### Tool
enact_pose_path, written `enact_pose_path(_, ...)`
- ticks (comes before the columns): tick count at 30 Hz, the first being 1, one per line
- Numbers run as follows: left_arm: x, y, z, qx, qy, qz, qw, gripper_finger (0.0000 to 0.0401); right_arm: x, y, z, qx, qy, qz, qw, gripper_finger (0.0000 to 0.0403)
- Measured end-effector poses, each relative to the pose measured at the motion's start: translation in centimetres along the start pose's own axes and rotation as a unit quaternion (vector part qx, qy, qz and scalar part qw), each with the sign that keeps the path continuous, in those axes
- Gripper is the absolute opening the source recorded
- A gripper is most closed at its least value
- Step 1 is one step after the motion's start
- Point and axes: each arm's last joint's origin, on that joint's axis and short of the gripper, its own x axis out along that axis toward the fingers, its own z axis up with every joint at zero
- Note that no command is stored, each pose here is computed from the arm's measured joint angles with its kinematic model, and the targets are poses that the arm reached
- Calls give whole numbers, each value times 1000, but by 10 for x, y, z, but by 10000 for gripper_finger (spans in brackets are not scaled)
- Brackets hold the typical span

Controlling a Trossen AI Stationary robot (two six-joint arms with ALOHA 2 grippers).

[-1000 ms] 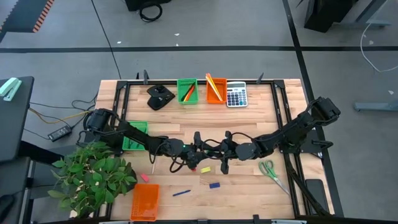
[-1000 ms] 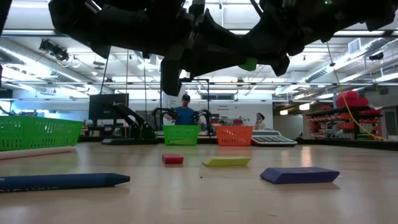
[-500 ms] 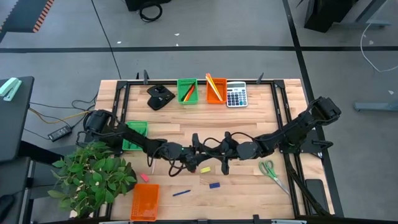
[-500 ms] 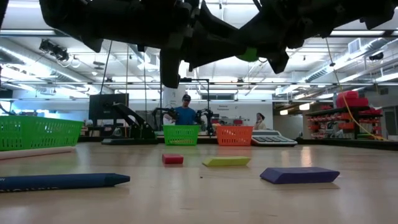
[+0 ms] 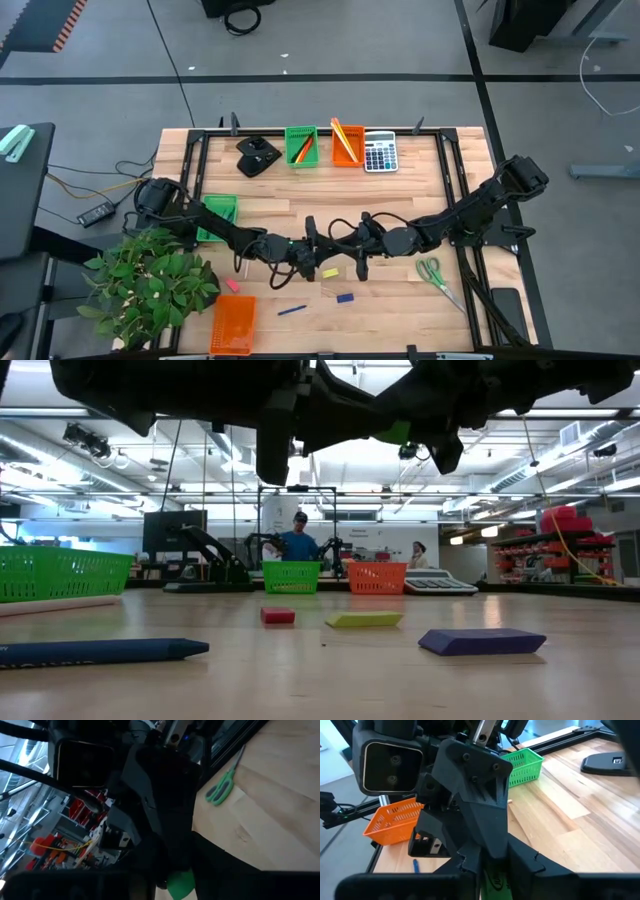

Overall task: Sort crayons/erasers/pens/pencils in bins
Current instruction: Put the green eraser into the bottom orange bin

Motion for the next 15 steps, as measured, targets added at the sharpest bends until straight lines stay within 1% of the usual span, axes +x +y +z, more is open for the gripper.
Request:
enact_pose_path(7,0,0,-1,-2,8,3,1000,86,0,-1,0,-12,3,-5,1000,102)
enact_pose_path(15,0,-1,-2,6,22,10,1000,84,0,-2,-2,-7,13,-13,1000,108)
